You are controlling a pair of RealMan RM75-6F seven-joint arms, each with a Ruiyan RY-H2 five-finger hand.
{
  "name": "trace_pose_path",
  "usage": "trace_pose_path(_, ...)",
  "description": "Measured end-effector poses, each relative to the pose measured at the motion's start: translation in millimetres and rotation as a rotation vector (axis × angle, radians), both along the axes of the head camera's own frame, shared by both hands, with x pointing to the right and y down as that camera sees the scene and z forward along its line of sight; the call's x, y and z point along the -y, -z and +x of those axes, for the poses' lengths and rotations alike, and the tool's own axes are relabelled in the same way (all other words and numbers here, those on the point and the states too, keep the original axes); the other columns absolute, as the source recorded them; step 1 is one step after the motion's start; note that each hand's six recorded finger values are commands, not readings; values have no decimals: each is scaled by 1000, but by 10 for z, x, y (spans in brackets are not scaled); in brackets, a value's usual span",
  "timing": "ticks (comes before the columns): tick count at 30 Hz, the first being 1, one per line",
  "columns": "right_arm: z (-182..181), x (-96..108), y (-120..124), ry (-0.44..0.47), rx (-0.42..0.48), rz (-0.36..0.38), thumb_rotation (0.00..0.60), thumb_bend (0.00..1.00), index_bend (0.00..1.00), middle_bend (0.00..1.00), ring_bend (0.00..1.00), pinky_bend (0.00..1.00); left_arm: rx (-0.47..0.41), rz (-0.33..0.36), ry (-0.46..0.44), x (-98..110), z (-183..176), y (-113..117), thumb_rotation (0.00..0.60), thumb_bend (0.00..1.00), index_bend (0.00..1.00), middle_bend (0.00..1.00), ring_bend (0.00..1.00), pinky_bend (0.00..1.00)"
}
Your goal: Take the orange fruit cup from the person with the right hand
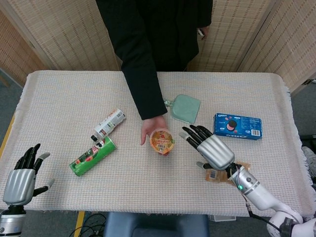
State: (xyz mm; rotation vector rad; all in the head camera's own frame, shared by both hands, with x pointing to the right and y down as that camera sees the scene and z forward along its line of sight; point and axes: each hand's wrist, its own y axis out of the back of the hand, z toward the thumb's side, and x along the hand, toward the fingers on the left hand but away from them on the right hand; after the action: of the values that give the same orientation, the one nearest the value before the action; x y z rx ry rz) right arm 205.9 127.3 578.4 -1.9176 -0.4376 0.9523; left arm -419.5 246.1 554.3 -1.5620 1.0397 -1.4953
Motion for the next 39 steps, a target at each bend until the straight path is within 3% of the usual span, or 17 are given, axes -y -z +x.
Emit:
trace_pose_path(7, -664, 168, -137, 65, 49, -42, 600, 151, 0, 0, 0, 41, 9, -5, 19, -47, -76, 10, 600, 224, 243, 42, 47, 207)
trace_pose_path(14, -977, 233, -216, 85, 64, -54, 600, 183, 0, 0, 0, 44, 11, -7, 24, -61, -115, 13, 600, 223, 243, 42, 47, 207)
trace_pose_path(21, -1082, 246, -224, 75, 67, -34, 600, 271, 0, 38, 0, 246, 10, -9, 28, -70, -136, -4, 600, 223, 243, 42, 47, 207)
trace_pose_path(31, -1273, 214, -290, 94, 55, -44, 600, 280, 2, 85, 37, 324, 3, -11, 31, -85, -164, -25, 600, 224, 243, 42, 47, 207)
trace_pose_path(33, -1302, 225, -296, 96, 51, -39, 600, 312, 39, 125, 88, 363, 2, -9, 36, -88, -180, -25, 600, 223, 243, 42, 47, 208)
trace_pose_path(39, -1329, 268, -320, 95, 26, -19, 600, 505, 292, 274, 266, 556, 0, -13, 42, -105, -211, -43, 600, 223, 243, 42, 47, 207)
